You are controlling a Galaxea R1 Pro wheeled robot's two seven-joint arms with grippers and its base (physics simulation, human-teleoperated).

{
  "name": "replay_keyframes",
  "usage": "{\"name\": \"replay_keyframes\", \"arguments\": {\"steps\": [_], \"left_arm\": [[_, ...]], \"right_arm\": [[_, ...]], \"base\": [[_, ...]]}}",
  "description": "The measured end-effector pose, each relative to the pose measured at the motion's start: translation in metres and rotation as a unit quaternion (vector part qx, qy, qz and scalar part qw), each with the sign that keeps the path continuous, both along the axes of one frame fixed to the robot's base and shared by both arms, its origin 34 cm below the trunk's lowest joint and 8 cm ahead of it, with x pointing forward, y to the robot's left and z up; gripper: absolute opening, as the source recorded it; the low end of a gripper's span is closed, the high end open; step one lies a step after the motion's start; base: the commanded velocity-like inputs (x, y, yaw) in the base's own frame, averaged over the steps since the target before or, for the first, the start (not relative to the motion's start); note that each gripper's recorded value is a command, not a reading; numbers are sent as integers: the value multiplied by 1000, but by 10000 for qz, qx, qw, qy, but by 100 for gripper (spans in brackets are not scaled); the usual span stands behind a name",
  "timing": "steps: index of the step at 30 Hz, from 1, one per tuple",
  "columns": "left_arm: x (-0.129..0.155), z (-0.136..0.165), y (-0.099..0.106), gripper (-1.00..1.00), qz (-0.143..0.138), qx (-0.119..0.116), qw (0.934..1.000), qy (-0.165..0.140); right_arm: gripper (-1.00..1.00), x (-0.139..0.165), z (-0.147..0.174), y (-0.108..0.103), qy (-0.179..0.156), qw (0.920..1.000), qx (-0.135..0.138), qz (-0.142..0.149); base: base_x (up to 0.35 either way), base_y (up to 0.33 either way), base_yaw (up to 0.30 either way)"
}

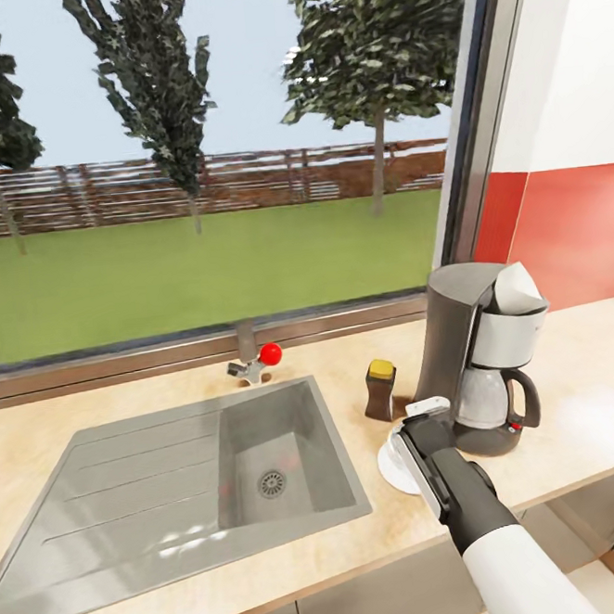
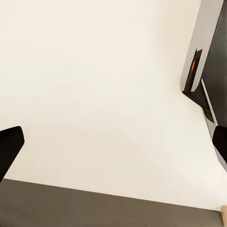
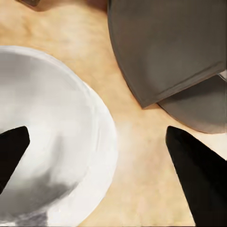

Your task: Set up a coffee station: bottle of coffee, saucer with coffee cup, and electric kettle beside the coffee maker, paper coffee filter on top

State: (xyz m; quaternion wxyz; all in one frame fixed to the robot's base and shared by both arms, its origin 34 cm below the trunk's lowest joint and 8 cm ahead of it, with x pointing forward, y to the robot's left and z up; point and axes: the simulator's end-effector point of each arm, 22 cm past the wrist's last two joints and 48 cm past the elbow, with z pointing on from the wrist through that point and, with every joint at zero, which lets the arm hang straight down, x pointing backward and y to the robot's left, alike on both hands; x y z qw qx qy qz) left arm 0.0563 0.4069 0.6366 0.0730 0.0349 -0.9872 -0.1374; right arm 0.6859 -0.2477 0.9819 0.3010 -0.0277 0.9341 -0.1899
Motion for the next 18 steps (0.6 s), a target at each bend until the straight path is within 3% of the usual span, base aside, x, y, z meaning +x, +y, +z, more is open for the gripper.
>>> {"name": "replay_keyframes", "arguments": {"steps": [18], "left_arm": [[1,-1,-4,100,1,-32,10000,-8]], "right_arm": [[100,4,9,3,-117,9999,68,-1]], "base": [[0,0,0]]}}
